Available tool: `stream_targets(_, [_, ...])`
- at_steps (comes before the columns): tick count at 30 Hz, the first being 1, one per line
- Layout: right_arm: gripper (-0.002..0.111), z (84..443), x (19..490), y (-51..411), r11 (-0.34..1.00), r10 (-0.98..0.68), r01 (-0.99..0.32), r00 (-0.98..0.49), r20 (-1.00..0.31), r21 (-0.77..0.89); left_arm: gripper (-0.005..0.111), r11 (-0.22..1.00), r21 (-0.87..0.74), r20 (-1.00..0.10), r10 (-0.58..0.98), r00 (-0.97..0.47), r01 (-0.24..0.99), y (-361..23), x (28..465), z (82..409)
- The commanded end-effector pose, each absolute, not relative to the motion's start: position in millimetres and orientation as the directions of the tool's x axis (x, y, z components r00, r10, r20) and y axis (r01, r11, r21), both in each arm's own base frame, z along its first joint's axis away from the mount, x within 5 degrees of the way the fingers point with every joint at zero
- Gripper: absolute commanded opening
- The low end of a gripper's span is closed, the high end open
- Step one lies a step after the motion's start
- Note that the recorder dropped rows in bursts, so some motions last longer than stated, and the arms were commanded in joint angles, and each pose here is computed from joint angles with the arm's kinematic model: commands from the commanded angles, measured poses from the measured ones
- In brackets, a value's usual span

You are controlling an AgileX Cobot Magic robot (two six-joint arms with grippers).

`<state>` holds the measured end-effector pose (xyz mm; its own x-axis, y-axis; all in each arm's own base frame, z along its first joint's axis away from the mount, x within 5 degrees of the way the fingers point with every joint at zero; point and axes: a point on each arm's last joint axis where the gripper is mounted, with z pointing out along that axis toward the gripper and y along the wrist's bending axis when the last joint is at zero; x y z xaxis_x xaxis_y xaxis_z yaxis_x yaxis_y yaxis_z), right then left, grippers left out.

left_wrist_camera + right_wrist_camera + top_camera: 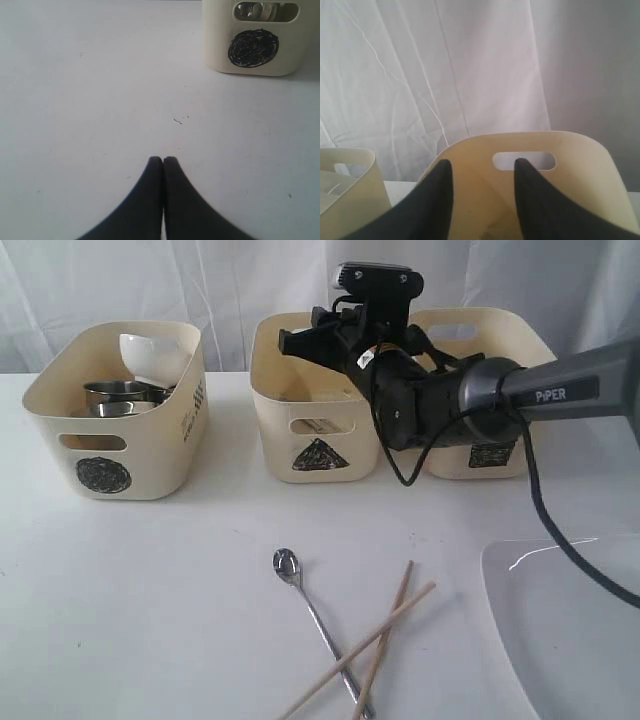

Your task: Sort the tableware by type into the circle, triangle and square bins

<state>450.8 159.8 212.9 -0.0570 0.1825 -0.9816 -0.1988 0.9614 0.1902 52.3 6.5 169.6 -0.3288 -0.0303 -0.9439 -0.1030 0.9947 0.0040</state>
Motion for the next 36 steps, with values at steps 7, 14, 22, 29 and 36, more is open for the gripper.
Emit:
stream_targets(7, [0.037, 266.1, 429.5, 156.2, 0.946, 0.177, -0.234, -0.203, -0.963, 0.223, 0.000, 0.995, -0.006, -0.946, -0.037, -0.323, -0.098, 6.0, 52.3, 169.0])
stream_targets(14, [0.001, 287.7, 388.2, 151.0, 0.931, -0.078, -0.341, -0.525, -0.848, 0.126, 0.000, 0.995, -0.006, -0.946, -0.037, -0.323, -0.098, 6.0, 52.3, 169.0])
stream_targets(22, [0.000, 294.0, 342.7, 136.7, 0.906, -0.277, -0.421, -0.673, -0.685, 0.047, 0.000, 0.995, -0.006, -0.946, -0.037, -0.323, -0.098, 6.0, 52.3, 169.0])
stream_targets(29, [0.000, 270.7, 302.0, 122.2, 0.927, -0.228, -0.360, -0.762, -0.607, 0.103, 0.000, 0.995, -0.006, -0.946, -0.037, -0.323, -0.098, 6.0, 52.3, 169.0])
stream_targets(36, [0.000, 241.6, 250.8, 100.8, 0.942, -0.178, -0.315, -0.760, -0.625, 0.115, 0.000, 0.995, -0.006, -0.946, -0.037, -0.323, -0.098, 6.0, 52.3, 169.0])
